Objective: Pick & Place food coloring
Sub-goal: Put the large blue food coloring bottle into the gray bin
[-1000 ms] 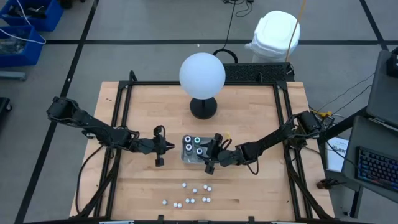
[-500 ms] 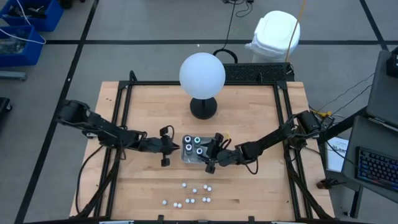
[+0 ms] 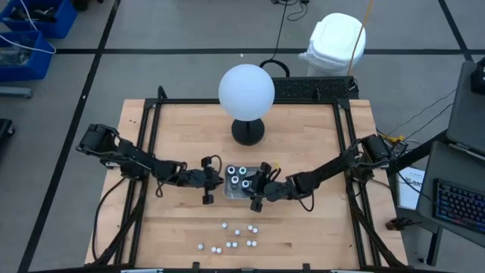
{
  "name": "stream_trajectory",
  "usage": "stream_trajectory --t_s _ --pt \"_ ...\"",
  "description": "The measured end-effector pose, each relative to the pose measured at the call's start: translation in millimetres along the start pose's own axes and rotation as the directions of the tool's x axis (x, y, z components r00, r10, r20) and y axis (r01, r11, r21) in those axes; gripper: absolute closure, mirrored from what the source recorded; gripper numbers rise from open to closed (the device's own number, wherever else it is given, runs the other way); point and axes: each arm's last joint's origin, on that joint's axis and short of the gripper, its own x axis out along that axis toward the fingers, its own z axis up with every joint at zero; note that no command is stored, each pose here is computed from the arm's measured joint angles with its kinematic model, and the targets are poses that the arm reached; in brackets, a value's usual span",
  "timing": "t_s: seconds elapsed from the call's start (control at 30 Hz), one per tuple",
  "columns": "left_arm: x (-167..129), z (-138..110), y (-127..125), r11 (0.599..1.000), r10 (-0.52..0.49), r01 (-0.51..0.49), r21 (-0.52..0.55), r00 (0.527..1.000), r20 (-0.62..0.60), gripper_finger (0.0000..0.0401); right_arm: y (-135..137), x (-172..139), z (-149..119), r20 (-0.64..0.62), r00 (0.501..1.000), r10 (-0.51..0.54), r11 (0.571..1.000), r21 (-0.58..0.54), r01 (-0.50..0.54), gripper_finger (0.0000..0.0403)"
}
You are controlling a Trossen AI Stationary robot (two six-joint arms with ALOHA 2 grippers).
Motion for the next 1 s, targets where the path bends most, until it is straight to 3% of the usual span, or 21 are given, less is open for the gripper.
stream_trajectory --t_s 0.3,1.0 --pt "0.3 -0.9 1.2 1.000 0.005 -0.005 0.000 1.000 -0.011 0.0366 0.0 0.0 0.0 0.000 1.000 -0.001 1.000 -0.003 0.001 0.0291" --pt "0.2 0.2 1.1 1.000 0.004 -0.004 -0.004 1.000 -0.001 0.0366 -7.9 4.9 6.3 0.037 0.999 0.007 0.999 0.038 -0.009 0.0283"
